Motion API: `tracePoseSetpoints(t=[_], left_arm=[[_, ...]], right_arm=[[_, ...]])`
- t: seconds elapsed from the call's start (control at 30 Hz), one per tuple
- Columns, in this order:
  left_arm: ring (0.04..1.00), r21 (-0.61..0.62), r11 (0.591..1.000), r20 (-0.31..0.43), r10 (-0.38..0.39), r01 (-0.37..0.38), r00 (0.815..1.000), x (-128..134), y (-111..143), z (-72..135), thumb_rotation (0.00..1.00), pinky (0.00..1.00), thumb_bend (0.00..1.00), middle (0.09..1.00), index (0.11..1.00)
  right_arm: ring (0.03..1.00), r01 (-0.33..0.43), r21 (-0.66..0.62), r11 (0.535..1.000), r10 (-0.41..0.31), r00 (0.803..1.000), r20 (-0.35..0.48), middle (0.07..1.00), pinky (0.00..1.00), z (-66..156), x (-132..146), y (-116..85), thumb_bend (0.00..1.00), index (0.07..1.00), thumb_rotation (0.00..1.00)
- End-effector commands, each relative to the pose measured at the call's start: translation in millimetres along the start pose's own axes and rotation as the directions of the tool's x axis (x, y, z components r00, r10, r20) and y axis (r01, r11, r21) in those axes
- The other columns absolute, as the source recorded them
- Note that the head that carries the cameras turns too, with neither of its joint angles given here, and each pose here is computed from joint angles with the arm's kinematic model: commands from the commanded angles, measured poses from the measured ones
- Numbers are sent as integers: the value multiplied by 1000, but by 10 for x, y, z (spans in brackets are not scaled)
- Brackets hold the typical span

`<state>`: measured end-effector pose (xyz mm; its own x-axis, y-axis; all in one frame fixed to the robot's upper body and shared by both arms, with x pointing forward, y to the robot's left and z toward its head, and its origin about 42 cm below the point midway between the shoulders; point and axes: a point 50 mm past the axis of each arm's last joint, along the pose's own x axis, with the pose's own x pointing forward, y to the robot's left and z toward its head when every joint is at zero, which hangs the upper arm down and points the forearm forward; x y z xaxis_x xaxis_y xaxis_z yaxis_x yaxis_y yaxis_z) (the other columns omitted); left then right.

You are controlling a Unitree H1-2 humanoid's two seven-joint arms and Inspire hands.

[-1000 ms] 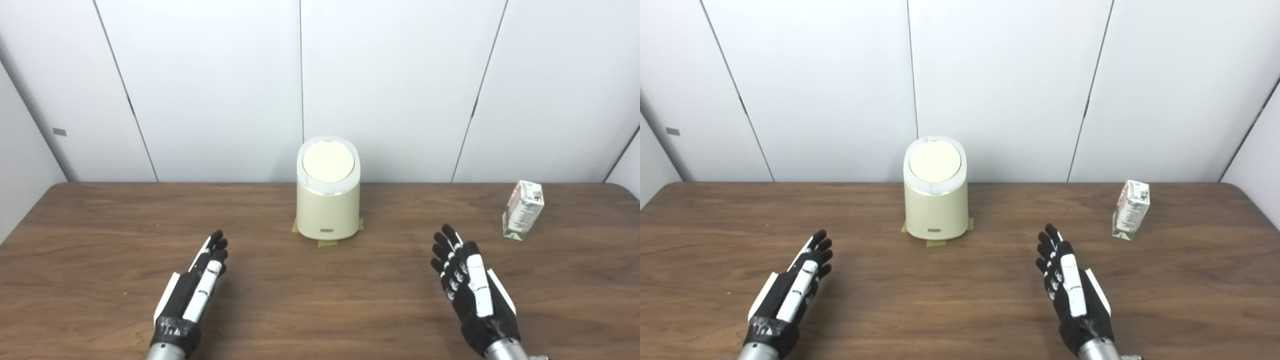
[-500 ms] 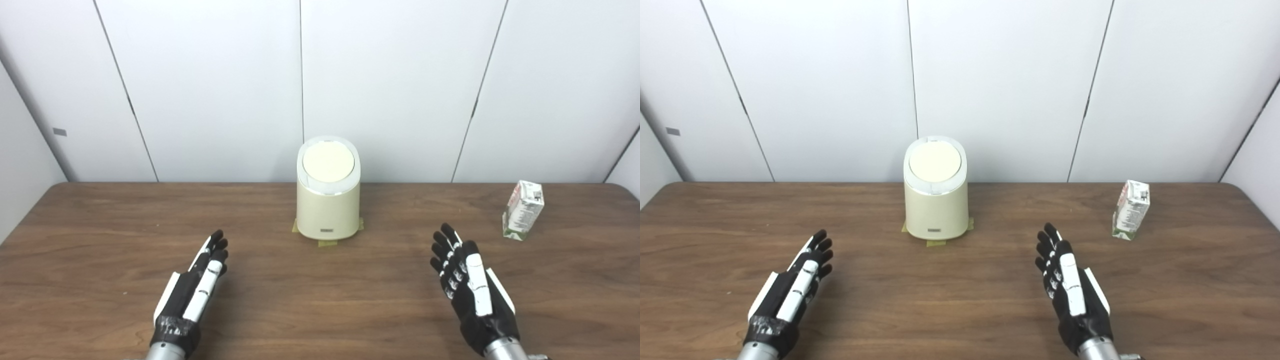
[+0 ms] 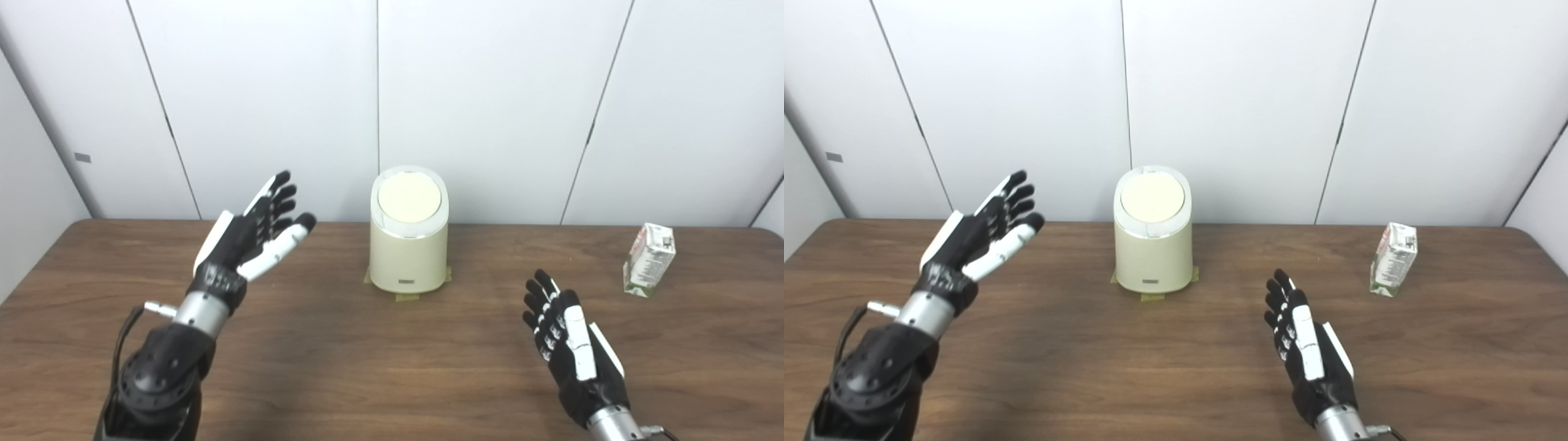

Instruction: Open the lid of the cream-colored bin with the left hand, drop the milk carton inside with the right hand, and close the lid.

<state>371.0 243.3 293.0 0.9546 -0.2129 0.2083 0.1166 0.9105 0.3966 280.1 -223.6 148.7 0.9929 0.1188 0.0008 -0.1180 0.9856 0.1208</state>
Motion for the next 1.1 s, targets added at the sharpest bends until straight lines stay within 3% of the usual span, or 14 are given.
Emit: tracePoseSetpoints(t=[0.0, 0.17, 0.43, 0.6, 0.8, 1.07], left_arm=[[925, 48, 999, 56, 9, -11, 998, 277, 86, 245, 504, 904, 720, 943, 985], [938, 132, 990, 65, -61, 52, 996, 715, 61, 468, 413, 927, 769, 949, 999], [908, 237, 959, -13, -158, 157, 987, 1236, -51, 605, 281, 855, 789, 937, 978], [914, 275, 937, -73, -202, 214, 977, 1532, -103, 692, 161, 861, 804, 943, 989], [900, 319, 916, -124, -213, 242, 969, 1770, -157, 797, 25, 841, 803, 948, 990], [887, 378, 892, -156, -202, 247, 967, 1900, -327, 853, 0, 826, 790, 939, 986]], right_arm=[[1000, -25, -2, 1000, 25, 996, 84, 988, 1000, 168, 81, 44, 654, 1000, 986], [1000, -24, -8, 1000, 25, 996, 80, 987, 1000, 159, 97, 35, 657, 1000, 992], [997, -29, -23, 999, 31, 996, 80, 982, 1000, 155, 97, 27, 656, 1000, 992], [994, -39, -32, 999, 41, 996, 76, 977, 1000, 151, 91, 39, 645, 999, 1000], [990, -45, -28, 999, 47, 996, 75, 974, 1000, 165, 92, 50, 643, 997, 998], [986, -50, -37, 998, 53, 996, 78, 973, 1000, 171, 98, 91, 644, 997, 1000]])
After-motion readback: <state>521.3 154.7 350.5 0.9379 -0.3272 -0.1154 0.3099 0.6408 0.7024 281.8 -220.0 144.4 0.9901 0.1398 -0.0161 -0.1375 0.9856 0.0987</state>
